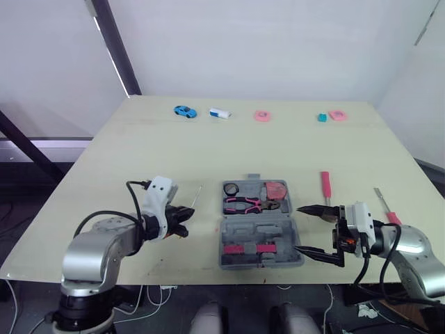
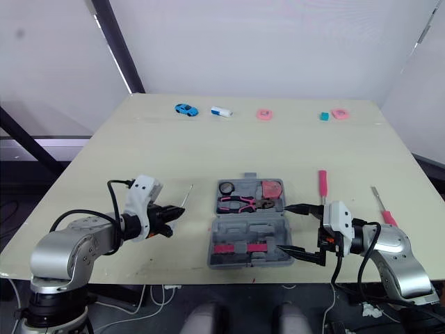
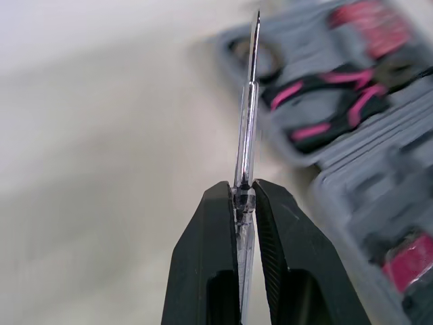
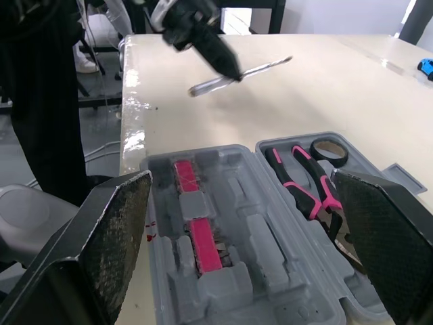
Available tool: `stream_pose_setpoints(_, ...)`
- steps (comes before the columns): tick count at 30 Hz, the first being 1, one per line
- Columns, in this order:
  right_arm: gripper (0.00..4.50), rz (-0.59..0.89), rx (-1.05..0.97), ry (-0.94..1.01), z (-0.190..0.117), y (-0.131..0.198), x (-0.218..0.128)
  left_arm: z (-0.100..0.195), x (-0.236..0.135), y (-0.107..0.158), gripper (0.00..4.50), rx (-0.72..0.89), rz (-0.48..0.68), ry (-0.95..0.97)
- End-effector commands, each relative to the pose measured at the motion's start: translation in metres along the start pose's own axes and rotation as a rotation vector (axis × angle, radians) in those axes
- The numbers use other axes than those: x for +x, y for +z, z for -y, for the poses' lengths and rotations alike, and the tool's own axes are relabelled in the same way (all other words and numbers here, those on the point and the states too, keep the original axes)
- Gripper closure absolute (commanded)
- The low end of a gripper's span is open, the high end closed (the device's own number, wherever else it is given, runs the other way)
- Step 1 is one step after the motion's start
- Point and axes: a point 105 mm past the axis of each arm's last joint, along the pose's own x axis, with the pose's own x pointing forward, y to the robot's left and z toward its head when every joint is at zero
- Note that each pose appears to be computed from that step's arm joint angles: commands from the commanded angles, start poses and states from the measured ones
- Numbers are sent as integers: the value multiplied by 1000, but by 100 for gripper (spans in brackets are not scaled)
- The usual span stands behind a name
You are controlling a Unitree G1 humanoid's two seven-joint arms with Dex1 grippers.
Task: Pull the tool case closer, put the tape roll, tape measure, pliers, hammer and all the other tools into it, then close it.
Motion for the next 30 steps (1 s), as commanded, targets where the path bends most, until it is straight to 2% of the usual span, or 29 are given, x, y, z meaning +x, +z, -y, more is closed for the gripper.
stream_pose_setpoints(1,0,15,-48,-14,5,10,-7,-2,-7,8,449,-63,58,94)
stream_pose_setpoints(3,0,14,-48,-10,5,10,-7,-1,-5,5,449,-152,50,117)
stream_pose_setpoints(8,0,35,-39,-2,8,14,-8,-5,1,-13,449,-216,-27,210)
stream_pose_setpoints(14,0,51,-27,-1,9,15,-7,-7,6,-24,449,-230,-89,232)
stream_pose_setpoints(22,0,53,-29,-16,10,13,-10,-13,10,-36,449,-164,-147,255)
stream_pose_setpoints(23,0,52,-30,-17,9,12,-10,-14,10,-36,375,-169,-143,260)
stream_pose_setpoints(25,0,43,-31,-18,8,10,-11,-17,10,-36,306,-182,-126,276)
stream_pose_setpoints(30,0,39,-28,-21,7,9,-12,-19,11,-32,64,-166,-88,290)
